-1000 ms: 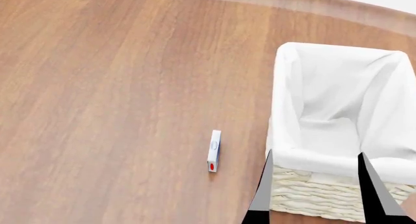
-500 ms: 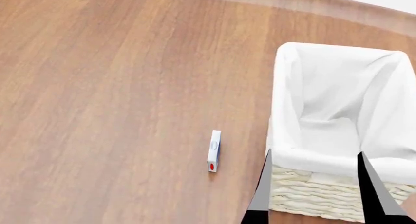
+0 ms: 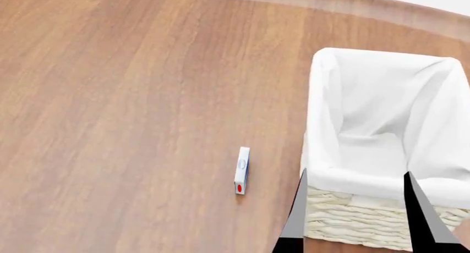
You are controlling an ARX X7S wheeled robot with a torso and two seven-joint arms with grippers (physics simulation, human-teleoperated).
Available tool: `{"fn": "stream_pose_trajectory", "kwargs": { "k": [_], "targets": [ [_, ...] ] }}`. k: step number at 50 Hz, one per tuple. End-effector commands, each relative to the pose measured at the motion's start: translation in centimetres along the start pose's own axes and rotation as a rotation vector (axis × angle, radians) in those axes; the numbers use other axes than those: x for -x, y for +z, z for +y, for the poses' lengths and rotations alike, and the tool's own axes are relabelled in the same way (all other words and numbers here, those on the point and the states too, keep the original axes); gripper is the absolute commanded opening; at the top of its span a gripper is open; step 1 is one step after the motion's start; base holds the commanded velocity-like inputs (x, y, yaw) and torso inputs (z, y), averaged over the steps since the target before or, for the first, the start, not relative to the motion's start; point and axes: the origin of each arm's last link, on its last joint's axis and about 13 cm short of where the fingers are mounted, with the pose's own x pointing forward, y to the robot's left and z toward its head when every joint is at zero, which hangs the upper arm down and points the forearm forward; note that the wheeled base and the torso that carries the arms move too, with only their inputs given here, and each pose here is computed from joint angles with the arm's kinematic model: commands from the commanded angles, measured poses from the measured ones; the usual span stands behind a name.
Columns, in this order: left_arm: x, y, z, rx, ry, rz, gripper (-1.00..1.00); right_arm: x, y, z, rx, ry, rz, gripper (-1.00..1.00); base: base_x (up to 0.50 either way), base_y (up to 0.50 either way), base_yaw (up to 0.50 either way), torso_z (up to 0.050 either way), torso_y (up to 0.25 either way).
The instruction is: Pick up the ketchup, and put it in the basket.
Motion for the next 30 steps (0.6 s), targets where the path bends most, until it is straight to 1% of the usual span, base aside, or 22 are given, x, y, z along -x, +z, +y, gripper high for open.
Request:
{"fn": "stream_pose_trajectory", "kwargs": {
  "k": [1, 30],
  "targets": [
    [-0.22, -0.64, 0.35, 0.001, 0.024, 0.029, 1.0, 0.01, -0.05, 0.0, 0.001, 0.001, 0.002, 1.0, 0.0, 0.0, 0.0, 0.0, 0.0],
    [-0.28, -1.06, 1.14, 0.001, 0.093, 0.051, 1.0, 0.03, -0.06, 0.02, 0.001, 0.001, 0.002, 1.0, 0.0, 0.0, 0.0, 0.0, 0.0]
  ]
}}
